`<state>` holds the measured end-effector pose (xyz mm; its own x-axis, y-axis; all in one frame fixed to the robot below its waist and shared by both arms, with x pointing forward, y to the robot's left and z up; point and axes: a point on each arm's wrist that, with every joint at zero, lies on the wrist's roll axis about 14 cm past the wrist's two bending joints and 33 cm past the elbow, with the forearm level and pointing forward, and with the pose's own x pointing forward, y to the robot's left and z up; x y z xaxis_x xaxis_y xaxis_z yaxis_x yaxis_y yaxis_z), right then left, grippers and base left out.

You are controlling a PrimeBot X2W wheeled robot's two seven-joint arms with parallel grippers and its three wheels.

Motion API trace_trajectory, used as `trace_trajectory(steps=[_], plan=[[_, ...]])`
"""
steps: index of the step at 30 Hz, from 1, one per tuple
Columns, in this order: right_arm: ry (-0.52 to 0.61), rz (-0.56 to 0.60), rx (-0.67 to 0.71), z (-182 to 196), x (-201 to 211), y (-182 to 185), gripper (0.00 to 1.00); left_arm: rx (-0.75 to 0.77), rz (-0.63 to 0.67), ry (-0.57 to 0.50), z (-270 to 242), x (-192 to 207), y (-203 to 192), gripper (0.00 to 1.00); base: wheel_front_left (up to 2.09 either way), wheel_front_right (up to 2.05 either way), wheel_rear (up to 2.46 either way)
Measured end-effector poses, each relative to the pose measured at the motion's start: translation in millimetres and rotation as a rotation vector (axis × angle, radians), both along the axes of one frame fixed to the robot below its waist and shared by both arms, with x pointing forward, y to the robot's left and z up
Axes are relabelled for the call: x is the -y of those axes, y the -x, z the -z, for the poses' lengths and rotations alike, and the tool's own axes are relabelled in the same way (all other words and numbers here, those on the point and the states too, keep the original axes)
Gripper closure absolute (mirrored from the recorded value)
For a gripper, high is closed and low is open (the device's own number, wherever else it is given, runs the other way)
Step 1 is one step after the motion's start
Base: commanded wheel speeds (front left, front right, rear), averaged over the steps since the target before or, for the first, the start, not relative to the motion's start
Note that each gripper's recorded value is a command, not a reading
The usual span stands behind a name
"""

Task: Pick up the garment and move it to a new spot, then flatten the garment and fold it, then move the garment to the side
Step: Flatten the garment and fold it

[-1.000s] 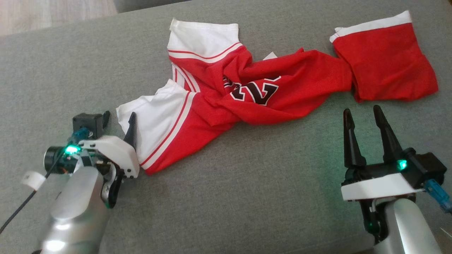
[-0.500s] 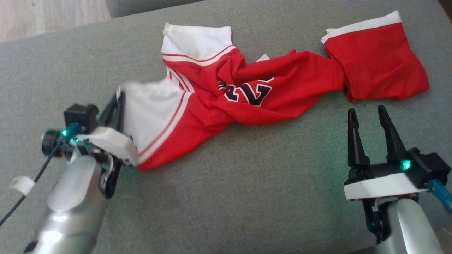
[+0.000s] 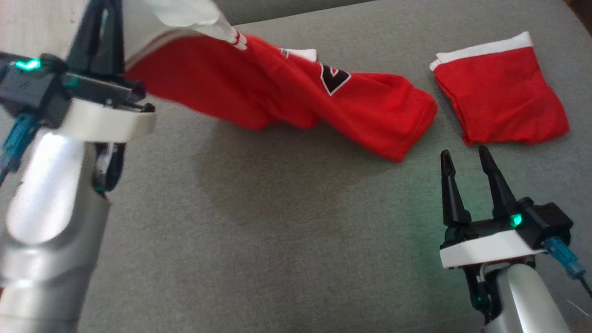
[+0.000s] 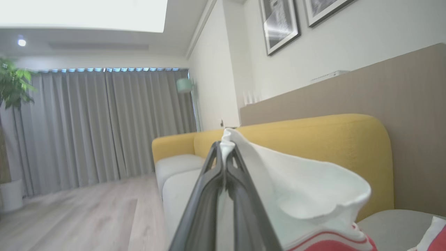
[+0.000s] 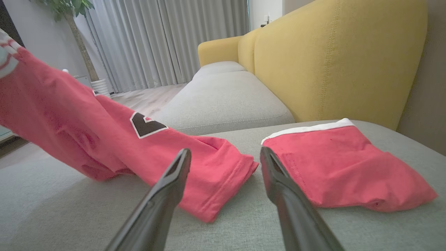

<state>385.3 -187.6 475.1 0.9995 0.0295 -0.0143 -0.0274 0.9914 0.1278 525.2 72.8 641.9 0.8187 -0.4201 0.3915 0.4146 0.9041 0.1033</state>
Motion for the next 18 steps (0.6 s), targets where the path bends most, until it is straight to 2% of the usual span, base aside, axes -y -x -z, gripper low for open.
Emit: trace_trajectory(steps=[4, 8, 12, 18], plan=[[-0.003, -0.019, -0.004, 1.4, -6.4, -1.2, 0.0, 0.097, 0.016, -0.049, -21.7, -4.8, 16.2, 1.0, 0.0, 0.0, 0.0], [-0.007, -0.041, -0.005, 2.3, -13.7, -3.5, 0.0, 0.176, 0.082, -0.219, -19.8, 0.6, 45.5, 1.0, 0.0, 0.0, 0.0], [-0.01, -0.056, -0.006, 3.0, -19.1, -6.0, 0.0, 0.128, 0.228, -0.425, 29.8, 17.0, 86.6, 1.0, 0.0, 0.0, 0.0], [-0.014, -0.081, -0.012, 5.4, -27.7, -9.3, 0.0, -0.141, 0.48, -0.696, 144.0, 8.0, 166.2, 1.0, 0.0, 0.0, 0.0]])
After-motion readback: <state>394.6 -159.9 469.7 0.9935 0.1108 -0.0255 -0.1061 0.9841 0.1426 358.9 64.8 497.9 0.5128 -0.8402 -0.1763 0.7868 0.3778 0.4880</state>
